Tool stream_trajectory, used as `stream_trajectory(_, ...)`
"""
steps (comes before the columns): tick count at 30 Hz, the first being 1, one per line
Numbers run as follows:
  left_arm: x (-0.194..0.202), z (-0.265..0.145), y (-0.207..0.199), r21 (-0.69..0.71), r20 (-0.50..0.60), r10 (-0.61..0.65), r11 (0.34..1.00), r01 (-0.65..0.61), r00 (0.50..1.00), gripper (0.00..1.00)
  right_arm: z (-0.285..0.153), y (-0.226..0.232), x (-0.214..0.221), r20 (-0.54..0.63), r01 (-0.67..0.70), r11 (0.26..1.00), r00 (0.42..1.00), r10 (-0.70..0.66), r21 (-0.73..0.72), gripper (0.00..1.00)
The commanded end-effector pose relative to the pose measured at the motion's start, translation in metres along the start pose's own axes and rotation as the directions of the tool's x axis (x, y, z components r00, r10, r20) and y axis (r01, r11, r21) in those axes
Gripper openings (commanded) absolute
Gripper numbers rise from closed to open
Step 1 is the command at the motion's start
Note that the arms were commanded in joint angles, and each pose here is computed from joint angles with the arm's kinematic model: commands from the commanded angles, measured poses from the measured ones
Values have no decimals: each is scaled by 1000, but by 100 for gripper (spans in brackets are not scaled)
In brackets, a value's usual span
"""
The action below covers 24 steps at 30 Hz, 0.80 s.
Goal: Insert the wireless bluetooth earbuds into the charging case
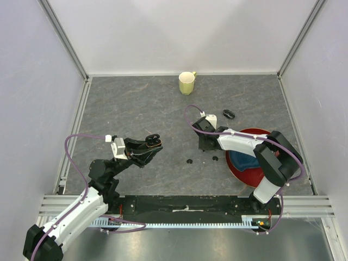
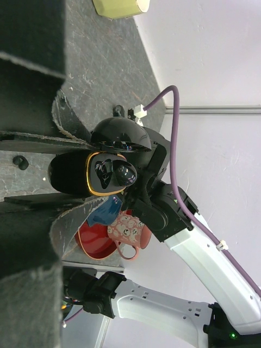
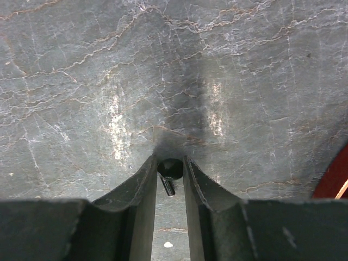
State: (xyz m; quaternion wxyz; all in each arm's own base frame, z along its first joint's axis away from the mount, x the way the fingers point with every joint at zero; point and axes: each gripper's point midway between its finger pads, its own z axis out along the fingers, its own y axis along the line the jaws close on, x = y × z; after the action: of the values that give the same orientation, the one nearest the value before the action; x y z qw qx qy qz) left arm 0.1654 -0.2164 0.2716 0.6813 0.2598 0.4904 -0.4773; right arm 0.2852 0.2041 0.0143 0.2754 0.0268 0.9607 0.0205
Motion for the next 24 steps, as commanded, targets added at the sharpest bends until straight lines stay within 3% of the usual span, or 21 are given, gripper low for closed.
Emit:
stream_trajectory(1,-4,-1,4,-22,24,34,999,-34,999,2,10,-9,46,-152,26,999,988,-21,29,31)
stream_trajectory(8,-5,-1,4,-22,27,38,999,-37,999,2,7,-7,41,-141,17,1000,990,-14,20,20)
stream_trajectory(12,-5,0,4,-22,24,37,999,-36,999,2,0,-2,32,-110,2,1000,994,-2,-3,6)
stream_trajectory(18,-5,1,6,-27,22,34,999,-33,999,2,-34,21,-8,52,-28,991,998,34,-129,2)
stream_trajectory(24,-8,2,7,-37,35,27,999,-26,999,2,-96,51,-58,269,-59,946,951,150,-318,0)
